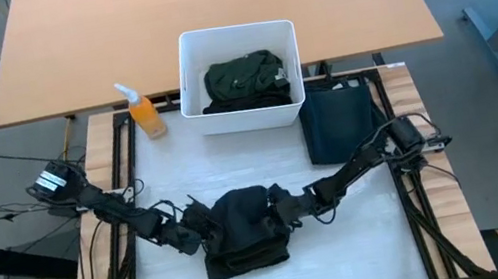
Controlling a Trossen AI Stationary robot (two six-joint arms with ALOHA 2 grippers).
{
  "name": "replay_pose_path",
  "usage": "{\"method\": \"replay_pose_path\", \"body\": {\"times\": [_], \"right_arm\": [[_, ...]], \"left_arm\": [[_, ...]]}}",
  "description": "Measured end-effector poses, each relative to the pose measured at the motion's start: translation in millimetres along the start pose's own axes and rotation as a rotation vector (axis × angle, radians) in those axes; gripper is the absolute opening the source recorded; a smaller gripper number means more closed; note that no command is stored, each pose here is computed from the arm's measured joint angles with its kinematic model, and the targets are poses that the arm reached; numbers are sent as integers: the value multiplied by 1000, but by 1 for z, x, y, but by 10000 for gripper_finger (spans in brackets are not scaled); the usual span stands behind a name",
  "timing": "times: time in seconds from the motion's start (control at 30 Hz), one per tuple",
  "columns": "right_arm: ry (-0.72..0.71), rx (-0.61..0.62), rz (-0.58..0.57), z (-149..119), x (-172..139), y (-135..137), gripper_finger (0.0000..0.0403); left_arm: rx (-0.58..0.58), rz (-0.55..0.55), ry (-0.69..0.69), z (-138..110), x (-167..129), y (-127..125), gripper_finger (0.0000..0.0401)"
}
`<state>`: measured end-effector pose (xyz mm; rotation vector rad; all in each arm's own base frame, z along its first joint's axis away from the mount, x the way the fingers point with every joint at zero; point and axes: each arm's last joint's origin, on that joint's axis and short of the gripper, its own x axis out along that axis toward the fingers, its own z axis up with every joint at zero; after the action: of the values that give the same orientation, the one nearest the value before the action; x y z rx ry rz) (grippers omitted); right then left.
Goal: Fold laundry
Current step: Stack the black shorts on top of the blue long pants
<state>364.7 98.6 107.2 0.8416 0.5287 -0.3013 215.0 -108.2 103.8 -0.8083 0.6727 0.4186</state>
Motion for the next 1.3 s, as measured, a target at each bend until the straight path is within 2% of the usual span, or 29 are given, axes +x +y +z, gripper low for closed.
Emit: {"method": "replay_pose_path", "body": {"times": [0.07,0.1,0.23,0.3,0.43,0.57,0.73,0.87,0.93,1.0,1.07,1.1,1.2,1.3], "right_arm": [[32,-74,-38,4,-10,1,41],[38,-111,-54,7,-16,3,30],[47,-198,-128,28,-48,10,34],[62,-242,-178,36,-66,12,35],[99,-308,-255,49,-103,12,32],[119,-337,-376,59,-144,6,32],[91,-384,-515,72,-198,-7,32],[27,-392,-568,84,-236,-17,32],[9,-383,-601,90,-252,-25,32],[-9,-360,-638,95,-266,-33,32],[-23,-347,-669,98,-277,-40,32],[-30,-337,-679,100,-282,-43,32],[-37,-318,-704,103,-293,-50,32],[-32,-309,-748,104,-302,-57,32]], "left_arm": [[11,-17,-16,2,0,-2,198],[11,-27,-34,4,0,-3,171],[17,-109,-192,18,3,-13,56],[23,-173,-285,32,6,-21,20],[95,-252,-358,66,17,-46,17],[220,-297,-403,105,38,-81,17],[353,-266,-439,147,60,-115,17],[427,-239,-466,168,61,-132,17],[438,-197,-515,179,59,-135,17],[419,-167,-595,201,56,-138,16],[391,-178,-646,231,55,-140,16],[380,-217,-659,245,57,-142,16],[366,-277,-625,276,78,-148,16],[395,-288,-569,294,106,-160,16]]}}
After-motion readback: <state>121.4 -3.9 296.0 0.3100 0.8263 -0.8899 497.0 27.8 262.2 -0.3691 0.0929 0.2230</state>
